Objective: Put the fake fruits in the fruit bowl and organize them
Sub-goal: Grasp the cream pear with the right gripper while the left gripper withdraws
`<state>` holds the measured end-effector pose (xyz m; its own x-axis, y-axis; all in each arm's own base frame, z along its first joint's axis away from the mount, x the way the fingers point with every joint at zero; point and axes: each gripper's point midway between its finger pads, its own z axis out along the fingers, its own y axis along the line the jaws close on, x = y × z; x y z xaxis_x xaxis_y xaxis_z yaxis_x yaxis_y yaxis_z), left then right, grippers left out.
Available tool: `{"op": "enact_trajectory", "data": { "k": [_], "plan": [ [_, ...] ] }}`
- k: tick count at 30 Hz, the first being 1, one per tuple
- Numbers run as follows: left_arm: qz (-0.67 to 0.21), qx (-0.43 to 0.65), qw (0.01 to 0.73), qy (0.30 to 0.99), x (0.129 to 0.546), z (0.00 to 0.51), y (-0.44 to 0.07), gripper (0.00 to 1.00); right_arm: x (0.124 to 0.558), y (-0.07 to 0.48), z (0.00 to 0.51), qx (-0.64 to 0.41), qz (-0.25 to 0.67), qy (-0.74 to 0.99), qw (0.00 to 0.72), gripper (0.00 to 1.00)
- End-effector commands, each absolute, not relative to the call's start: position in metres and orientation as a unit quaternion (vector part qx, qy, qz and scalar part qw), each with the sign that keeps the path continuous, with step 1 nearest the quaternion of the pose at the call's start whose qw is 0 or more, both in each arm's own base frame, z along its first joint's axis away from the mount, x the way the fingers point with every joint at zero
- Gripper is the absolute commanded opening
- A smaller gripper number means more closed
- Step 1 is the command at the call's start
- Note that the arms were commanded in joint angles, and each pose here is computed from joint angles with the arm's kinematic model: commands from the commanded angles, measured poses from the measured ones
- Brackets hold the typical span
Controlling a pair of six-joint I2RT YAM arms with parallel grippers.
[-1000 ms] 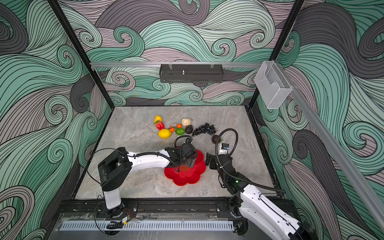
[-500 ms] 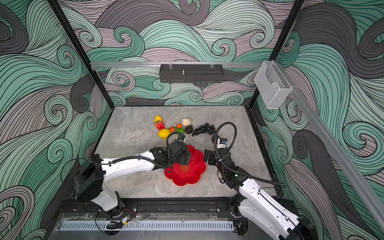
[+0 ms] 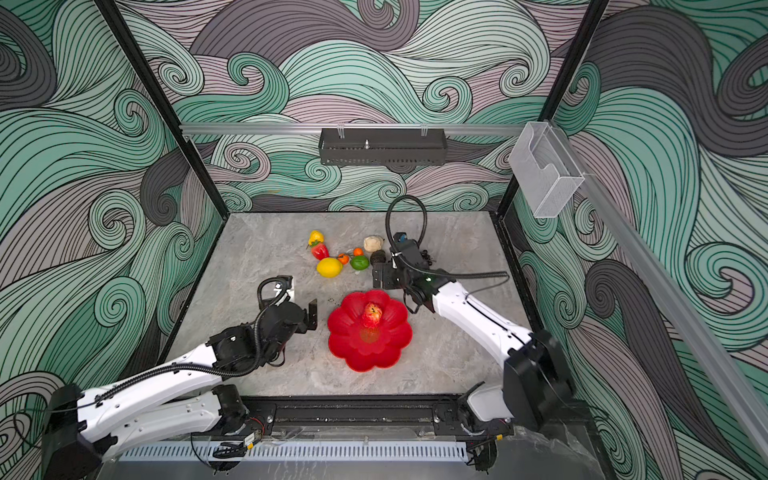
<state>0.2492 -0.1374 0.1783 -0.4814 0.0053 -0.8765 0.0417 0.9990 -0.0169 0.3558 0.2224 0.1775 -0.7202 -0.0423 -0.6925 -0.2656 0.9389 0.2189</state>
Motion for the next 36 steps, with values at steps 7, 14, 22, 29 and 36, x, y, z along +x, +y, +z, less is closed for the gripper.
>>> {"op": "enact_trajectory", "data": {
  "k": [7, 14, 22, 29, 36],
  "plan": [
    [-0.060, -0.014, 0.538, 0.841, 0.249, 0.179, -0.124, 0.99, 0.426, 0.245, 0.144, -0.160, 0.073, 0.933, 0.315, 0.97],
    [-0.055, -0.011, 0.530, 0.846, 0.253, 0.176, -0.128, 0.99, 0.472, 0.258, 0.117, -0.162, 0.057, 0.942, 0.290, 0.96],
    [-0.060, -0.014, 0.529, 0.847, 0.253, 0.174, -0.127, 0.99, 0.508, 0.262, 0.095, -0.135, 0.044, 0.948, 0.286, 0.96],
    [-0.060, -0.017, 0.526, 0.848, 0.255, 0.173, -0.126, 0.99, 0.532, 0.260, 0.081, -0.121, 0.062, 0.951, 0.277, 0.91],
    [-0.055, -0.014, 0.519, 0.853, 0.257, 0.171, -0.128, 0.99, 0.547, 0.256, 0.062, -0.119, 0.069, 0.954, 0.268, 0.87]
  ]
}}
